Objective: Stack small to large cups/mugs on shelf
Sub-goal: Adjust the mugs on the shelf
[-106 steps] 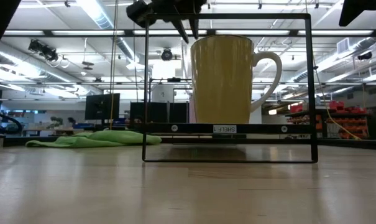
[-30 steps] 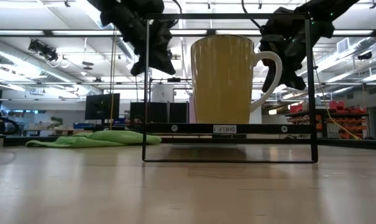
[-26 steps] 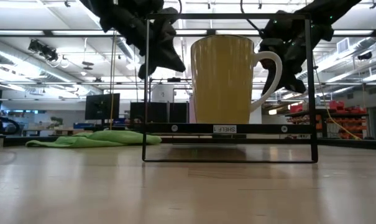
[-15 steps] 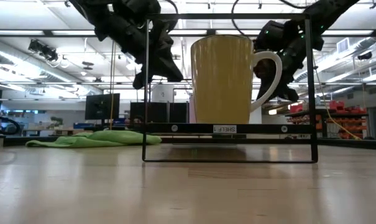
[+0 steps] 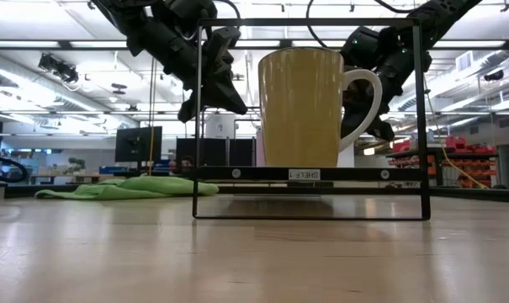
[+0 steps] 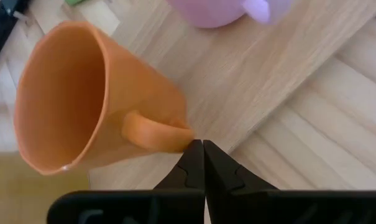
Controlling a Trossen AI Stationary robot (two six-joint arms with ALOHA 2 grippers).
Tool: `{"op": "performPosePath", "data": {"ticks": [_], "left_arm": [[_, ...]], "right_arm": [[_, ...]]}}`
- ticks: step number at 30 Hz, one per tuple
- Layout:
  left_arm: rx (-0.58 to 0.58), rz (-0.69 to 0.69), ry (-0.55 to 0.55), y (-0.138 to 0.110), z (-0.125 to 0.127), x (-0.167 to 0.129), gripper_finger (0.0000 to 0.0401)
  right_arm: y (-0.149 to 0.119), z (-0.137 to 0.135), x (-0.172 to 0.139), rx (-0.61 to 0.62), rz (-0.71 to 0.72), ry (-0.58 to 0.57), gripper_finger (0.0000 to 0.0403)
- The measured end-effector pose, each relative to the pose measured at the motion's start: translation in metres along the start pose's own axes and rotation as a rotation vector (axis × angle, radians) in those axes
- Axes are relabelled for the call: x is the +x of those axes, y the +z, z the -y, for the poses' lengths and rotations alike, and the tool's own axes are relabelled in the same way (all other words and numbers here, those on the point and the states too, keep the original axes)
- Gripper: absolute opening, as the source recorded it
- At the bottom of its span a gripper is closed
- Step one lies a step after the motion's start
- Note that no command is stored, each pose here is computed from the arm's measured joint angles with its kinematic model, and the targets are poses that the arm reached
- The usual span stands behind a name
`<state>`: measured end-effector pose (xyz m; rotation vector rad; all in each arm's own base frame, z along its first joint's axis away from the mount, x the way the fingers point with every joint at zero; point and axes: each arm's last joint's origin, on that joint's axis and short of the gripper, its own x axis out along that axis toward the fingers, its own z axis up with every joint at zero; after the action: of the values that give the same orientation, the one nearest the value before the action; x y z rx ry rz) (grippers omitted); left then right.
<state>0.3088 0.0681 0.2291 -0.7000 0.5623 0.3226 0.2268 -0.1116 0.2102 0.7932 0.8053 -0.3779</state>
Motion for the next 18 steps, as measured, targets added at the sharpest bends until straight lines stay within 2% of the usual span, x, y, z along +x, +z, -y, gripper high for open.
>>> {"op": "performPosePath", "data": {"ticks": [6,18], "left_arm": [[0.000,0.006,0.009,0.000,0.000,0.000,0.0024],[-0.002,0.013,0.021,0.000,-0.001,0.000,0.0014]], "right_arm": [[-0.004,-0.007,0.002,-0.022,-0.007,0.001,0.0000],[-0.009,-0.017,0.005,-0.066,-0.026,0.032,0.0000]]}}
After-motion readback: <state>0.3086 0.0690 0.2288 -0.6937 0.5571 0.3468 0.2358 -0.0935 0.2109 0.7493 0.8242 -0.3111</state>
